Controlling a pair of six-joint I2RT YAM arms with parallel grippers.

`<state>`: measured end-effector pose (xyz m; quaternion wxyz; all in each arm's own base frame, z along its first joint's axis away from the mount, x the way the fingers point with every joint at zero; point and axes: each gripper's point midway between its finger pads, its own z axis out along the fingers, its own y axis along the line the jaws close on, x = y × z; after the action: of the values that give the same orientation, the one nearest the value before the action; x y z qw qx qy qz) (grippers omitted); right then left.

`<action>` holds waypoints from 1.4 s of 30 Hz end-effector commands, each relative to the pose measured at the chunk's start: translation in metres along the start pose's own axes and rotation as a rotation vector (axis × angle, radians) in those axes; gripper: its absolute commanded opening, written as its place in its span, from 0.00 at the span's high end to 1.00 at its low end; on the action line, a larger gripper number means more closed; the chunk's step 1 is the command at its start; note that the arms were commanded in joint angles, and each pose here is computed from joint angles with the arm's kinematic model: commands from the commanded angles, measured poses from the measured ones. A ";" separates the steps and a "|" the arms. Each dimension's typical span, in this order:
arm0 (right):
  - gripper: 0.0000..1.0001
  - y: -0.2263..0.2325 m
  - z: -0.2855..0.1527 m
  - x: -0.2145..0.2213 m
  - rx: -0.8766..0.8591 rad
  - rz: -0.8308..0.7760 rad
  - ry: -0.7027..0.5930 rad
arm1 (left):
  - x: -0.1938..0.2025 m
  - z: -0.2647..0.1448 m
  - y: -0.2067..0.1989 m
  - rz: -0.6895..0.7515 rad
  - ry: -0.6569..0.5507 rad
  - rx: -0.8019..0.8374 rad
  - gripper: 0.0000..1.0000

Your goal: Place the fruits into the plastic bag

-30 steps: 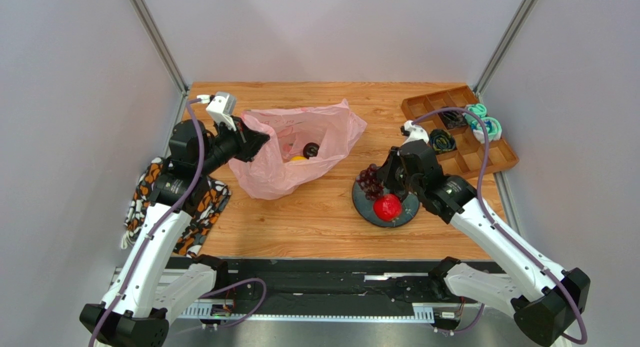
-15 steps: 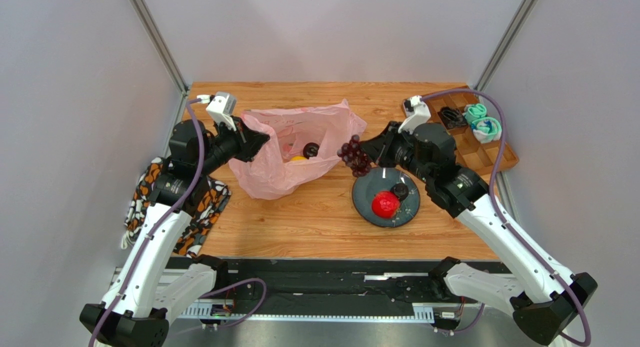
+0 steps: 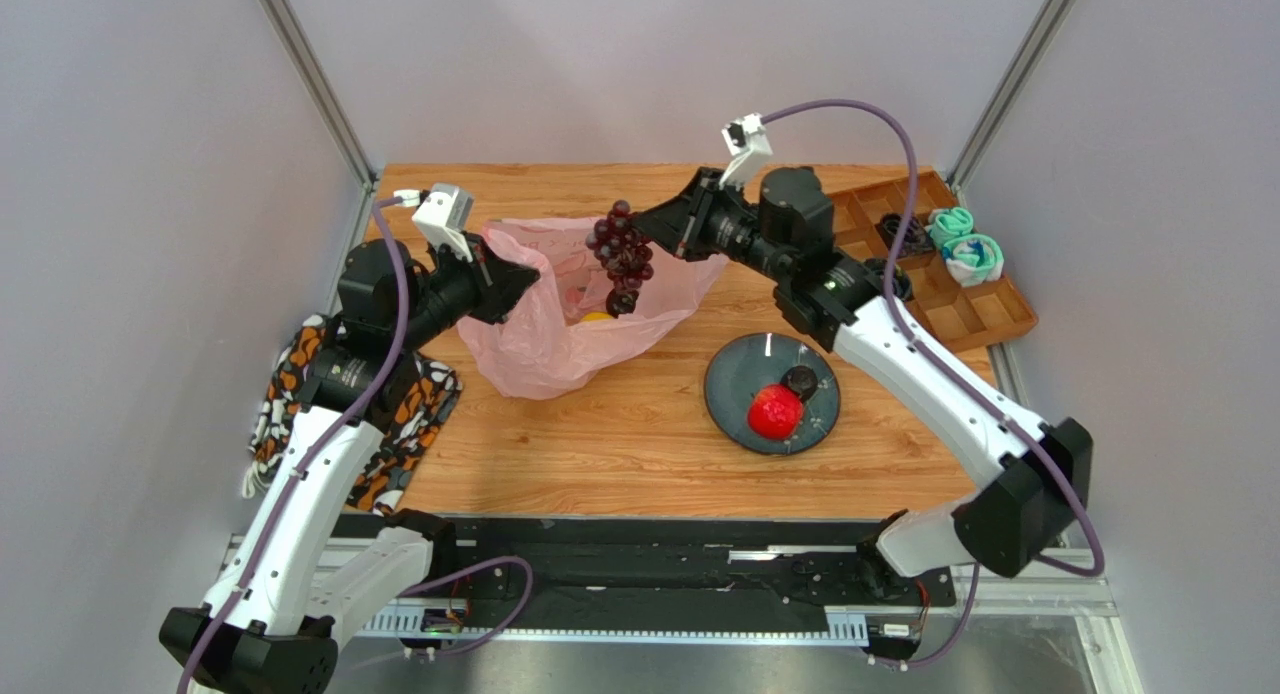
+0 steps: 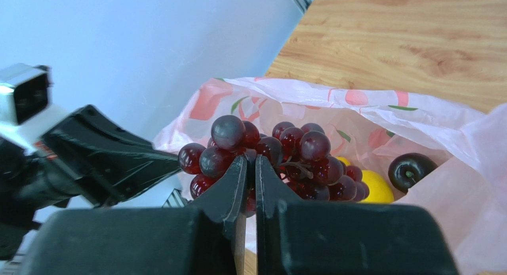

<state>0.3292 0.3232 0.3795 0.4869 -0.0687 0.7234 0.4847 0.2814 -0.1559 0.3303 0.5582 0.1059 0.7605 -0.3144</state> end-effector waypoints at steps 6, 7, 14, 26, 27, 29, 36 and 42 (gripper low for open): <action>1.00 0.009 0.055 0.048 -0.092 0.039 0.122 | -0.023 -0.004 -0.006 0.021 -0.058 0.005 1.00; 1.00 0.008 0.059 0.055 -0.085 0.038 0.137 | -0.023 -0.004 -0.006 0.023 -0.058 0.005 1.00; 1.00 0.039 0.096 0.109 -0.159 0.021 0.279 | -0.021 -0.004 -0.004 0.020 -0.054 -0.001 1.00; 1.00 0.000 0.146 0.170 -0.089 0.023 0.382 | -0.022 -0.004 -0.004 0.023 -0.055 -0.006 1.00; 1.00 -0.011 0.149 0.178 -0.064 0.021 0.392 | -0.022 -0.004 -0.004 0.024 -0.056 -0.004 1.00; 1.00 -0.034 0.156 0.196 -0.016 0.030 0.427 | -0.023 -0.004 -0.004 0.025 -0.058 -0.005 1.00; 1.00 -0.071 0.159 0.230 0.058 0.052 0.488 | -0.022 -0.004 -0.004 0.024 -0.056 -0.002 1.00; 0.96 -0.085 0.157 0.235 0.106 0.024 0.498 | -0.022 -0.004 -0.004 0.024 -0.056 -0.002 1.00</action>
<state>0.3455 0.4881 0.1211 0.2584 -0.1471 0.8545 0.4259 0.2832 -0.1540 0.3288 0.5587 0.1011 0.7630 -0.3090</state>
